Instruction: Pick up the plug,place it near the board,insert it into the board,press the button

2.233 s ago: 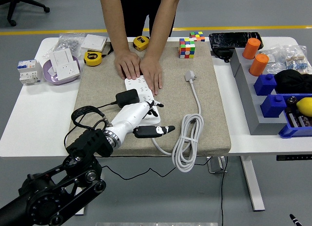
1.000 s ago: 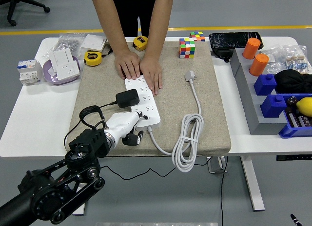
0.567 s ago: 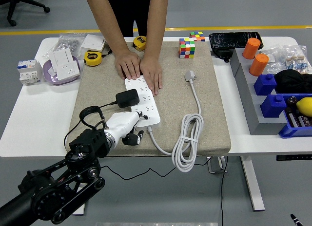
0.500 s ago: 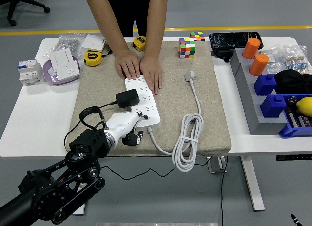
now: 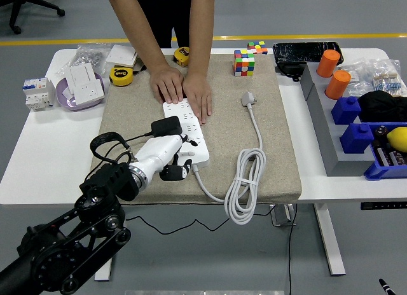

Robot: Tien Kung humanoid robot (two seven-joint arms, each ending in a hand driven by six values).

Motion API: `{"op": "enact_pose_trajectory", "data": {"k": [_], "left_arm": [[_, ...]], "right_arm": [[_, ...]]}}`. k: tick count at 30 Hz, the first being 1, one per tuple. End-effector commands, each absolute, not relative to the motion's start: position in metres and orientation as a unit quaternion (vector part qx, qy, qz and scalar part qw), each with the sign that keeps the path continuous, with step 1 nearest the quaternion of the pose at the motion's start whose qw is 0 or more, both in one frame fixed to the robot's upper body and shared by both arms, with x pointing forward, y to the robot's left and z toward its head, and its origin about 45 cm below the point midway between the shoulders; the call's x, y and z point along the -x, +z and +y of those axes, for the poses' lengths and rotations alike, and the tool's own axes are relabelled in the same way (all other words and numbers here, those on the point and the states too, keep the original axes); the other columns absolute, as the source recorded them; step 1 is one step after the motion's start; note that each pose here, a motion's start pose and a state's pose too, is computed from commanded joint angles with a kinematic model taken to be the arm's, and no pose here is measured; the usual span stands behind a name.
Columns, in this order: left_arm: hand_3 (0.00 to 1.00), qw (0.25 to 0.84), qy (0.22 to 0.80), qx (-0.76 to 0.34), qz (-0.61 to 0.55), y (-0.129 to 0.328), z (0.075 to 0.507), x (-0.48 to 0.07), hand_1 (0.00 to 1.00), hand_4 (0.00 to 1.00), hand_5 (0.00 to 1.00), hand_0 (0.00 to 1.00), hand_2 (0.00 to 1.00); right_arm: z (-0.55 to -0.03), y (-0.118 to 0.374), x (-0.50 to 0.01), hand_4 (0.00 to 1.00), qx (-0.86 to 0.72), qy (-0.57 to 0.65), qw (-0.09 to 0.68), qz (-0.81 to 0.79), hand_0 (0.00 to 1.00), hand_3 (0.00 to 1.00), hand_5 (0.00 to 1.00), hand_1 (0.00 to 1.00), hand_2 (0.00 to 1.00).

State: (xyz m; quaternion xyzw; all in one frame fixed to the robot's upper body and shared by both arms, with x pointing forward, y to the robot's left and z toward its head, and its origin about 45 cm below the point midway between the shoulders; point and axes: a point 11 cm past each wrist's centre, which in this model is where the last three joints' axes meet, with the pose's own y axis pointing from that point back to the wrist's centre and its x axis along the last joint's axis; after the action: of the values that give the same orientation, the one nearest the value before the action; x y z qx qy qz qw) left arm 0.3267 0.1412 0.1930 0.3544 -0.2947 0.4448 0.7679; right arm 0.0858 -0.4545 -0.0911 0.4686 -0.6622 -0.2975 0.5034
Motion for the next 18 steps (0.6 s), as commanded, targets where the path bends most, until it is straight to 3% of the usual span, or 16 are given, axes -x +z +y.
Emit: {"op": "enact_pose_trajectory", "data": {"k": [2,3,8,9,14,15,18], "left_arm": [[0.769,0.786,0.481,-0.282,-0.266,0.21,0.147,-0.323,0.139,0.776,0.184,0.192,0.25],[0.851,0.791,0.497,-0.251,-0.253,0.216,0.15,-0.321,0.834,0.967,0.294,0.818,0.781],[0.851,0.8,0.562,-0.102,-0.184,0.228,0.165,-0.307,0.834,0.967,0.294,0.818,0.781],[0.998,0.804,0.563,-0.077,-0.172,0.23,0.166,-0.304,0.998,0.998,0.34,0.998,0.998],[0.998,0.814,0.569,0.023,-0.114,0.233,0.177,-0.297,0.998,0.998,0.34,0.998,0.998],[0.998,0.815,0.57,0.025,-0.096,0.23,0.178,-0.297,0.84,0.989,0.306,0.778,0.941],[0.998,0.81,0.585,0.019,-0.031,0.218,0.186,-0.303,0.84,0.989,0.306,0.778,0.941]], "right_arm": [[-0.454,-0.092,-0.084,0.998,-0.468,-0.299,0.504,-0.661,0.947,0.79,0.998,0.847,0.781],[-0.453,-0.092,-0.083,0.998,-0.468,-0.3,0.504,-0.661,0.948,0.79,0.998,0.846,0.782],[-0.453,-0.093,-0.079,0.998,-0.466,-0.302,0.506,-0.66,0.948,0.79,0.998,0.846,0.782],[-0.453,-0.093,-0.079,0.998,-0.467,-0.302,0.506,-0.66,0.947,0.79,0.998,0.846,0.781],[-0.452,-0.093,-0.08,0.998,-0.468,-0.302,0.504,-0.66,0.947,0.79,0.998,0.846,0.781],[-0.452,-0.093,-0.08,0.998,-0.468,-0.302,0.504,-0.66,0.948,0.79,0.998,0.846,0.781],[-0.452,-0.093,-0.081,0.998,-0.468,-0.301,0.504,-0.66,0.948,0.79,0.998,0.846,0.781]]}}
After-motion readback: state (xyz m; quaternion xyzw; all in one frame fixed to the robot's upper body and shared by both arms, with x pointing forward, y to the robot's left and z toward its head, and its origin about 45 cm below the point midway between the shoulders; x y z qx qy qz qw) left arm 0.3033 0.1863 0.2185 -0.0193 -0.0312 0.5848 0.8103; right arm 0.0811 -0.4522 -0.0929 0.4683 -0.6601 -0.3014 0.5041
